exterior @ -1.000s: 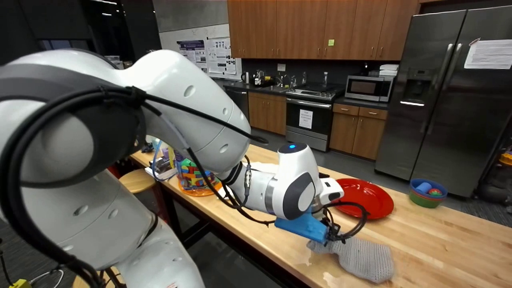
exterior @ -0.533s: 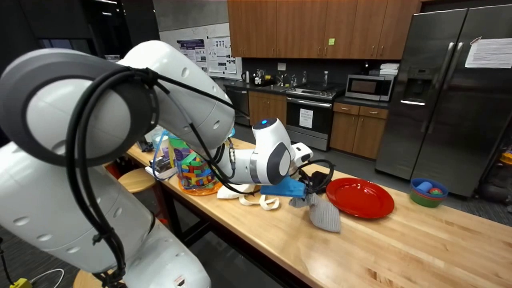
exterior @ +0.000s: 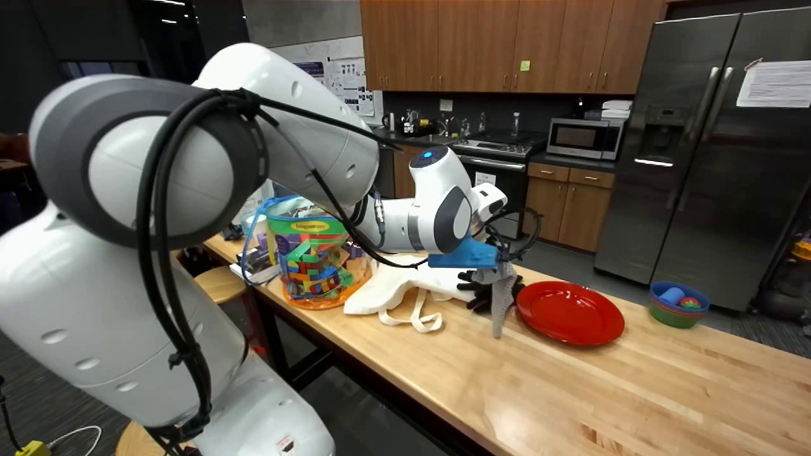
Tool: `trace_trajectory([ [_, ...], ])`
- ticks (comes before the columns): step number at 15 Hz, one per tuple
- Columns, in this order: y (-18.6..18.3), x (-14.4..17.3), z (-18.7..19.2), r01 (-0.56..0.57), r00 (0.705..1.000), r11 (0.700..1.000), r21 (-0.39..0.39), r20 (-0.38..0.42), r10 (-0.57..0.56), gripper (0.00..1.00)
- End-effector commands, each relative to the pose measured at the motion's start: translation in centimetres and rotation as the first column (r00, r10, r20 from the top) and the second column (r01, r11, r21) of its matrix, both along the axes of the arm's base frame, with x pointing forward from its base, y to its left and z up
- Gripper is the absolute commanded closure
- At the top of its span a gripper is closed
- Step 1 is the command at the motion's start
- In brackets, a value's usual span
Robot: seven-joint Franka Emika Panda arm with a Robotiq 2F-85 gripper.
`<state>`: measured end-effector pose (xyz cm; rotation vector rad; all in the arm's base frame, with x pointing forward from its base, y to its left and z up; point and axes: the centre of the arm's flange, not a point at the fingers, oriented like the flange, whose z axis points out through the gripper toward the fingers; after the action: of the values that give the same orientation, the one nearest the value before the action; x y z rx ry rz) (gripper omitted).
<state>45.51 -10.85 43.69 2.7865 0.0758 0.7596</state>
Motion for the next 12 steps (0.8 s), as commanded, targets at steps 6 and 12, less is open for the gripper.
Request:
trace_trajectory([
  [6,-8.1,1.5,1.5,0.144,0.99,0.99,-0.013,0.009,-0.144,0.96],
  [12,-16.0,0.1,2.0,0.288,0.958,0.958,-0.012,0.017,-0.287,0.96],
])
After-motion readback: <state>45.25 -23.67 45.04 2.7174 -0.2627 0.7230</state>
